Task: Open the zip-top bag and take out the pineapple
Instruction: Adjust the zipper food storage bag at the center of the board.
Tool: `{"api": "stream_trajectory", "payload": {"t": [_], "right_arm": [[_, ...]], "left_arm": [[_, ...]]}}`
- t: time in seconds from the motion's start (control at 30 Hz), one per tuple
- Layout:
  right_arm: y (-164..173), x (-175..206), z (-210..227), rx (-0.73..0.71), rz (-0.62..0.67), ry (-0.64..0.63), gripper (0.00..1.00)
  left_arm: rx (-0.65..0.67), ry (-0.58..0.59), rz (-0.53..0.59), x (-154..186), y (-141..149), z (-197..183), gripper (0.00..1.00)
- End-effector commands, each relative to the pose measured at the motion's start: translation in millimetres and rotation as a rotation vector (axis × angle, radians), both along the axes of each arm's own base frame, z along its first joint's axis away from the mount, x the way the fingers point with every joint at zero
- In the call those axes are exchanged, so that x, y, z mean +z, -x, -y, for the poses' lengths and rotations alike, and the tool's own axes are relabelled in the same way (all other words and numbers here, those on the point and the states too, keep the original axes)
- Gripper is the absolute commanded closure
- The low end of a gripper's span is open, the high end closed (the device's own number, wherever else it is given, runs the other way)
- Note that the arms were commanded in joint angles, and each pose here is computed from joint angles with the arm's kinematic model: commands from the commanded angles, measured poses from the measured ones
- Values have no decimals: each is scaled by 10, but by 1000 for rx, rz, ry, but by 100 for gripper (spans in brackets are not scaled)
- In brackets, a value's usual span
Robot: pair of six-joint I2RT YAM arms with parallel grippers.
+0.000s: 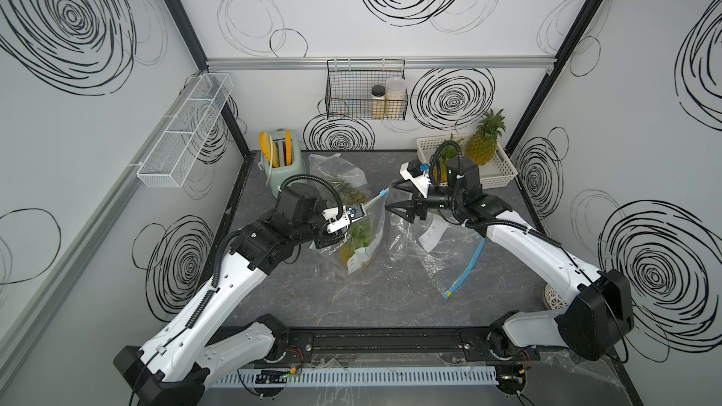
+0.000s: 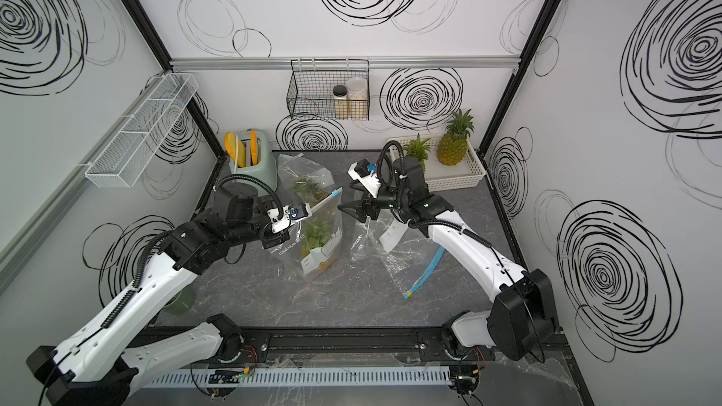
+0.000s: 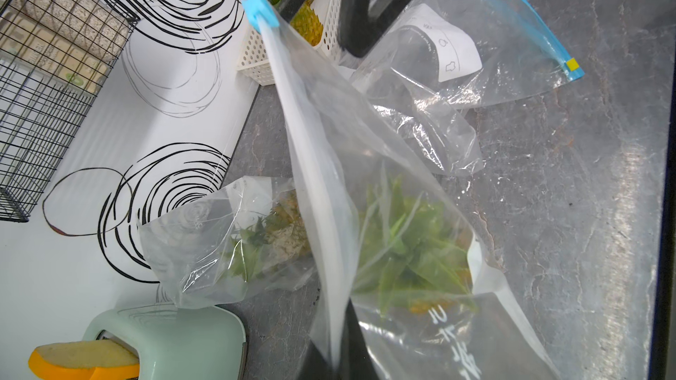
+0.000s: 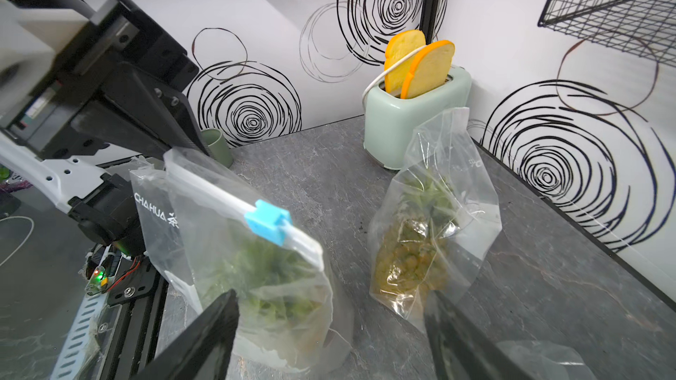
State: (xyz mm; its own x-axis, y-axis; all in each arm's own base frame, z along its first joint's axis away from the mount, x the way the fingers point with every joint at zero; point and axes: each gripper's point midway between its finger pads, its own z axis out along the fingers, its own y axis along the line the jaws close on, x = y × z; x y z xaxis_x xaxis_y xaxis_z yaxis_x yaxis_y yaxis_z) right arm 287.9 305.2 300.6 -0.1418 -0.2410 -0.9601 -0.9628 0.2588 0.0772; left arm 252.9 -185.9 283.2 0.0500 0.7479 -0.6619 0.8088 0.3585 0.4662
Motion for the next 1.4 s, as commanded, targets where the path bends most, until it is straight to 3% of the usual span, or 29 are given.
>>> {"api": "stream_trajectory", "payload": {"t": [0.0, 0.1, 0.3, 0.33, 0.5, 0.77, 0.97, 1.03, 1.17, 1.37], "right_arm": [[49, 238, -90, 68, 74, -47, 21], [55, 258, -144, 97, 63, -49, 29], [97, 283, -215, 119, 71, -50, 33], [103, 279, -218, 121, 69, -49, 36], [134, 291, -216, 128, 65, -46, 67], [200, 350, -186, 118, 75, -54, 79], [232, 365, -166, 112, 70, -48, 95], [229, 378, -159, 104, 66, -46, 100], [232, 428, -153, 58, 61, -42, 100], [436, 516, -242, 9, 57, -26, 100]], "left_arm": [[-35, 35, 63, 136, -23, 45, 100], [-33, 39, 61, 123, -33, 46, 100], [-32, 44, 58, 100, -38, 51, 100], [-31, 45, 58, 103, -37, 48, 100], [-19, 47, 63, 114, -51, 30, 100], [36, 44, 71, 122, -153, -32, 100], [104, 56, 94, 195, -309, -97, 99], [122, 65, 102, 238, -354, -103, 87], [156, 106, 98, 397, -426, -88, 47], [88, 289, -70, 699, -277, 193, 32]]}}
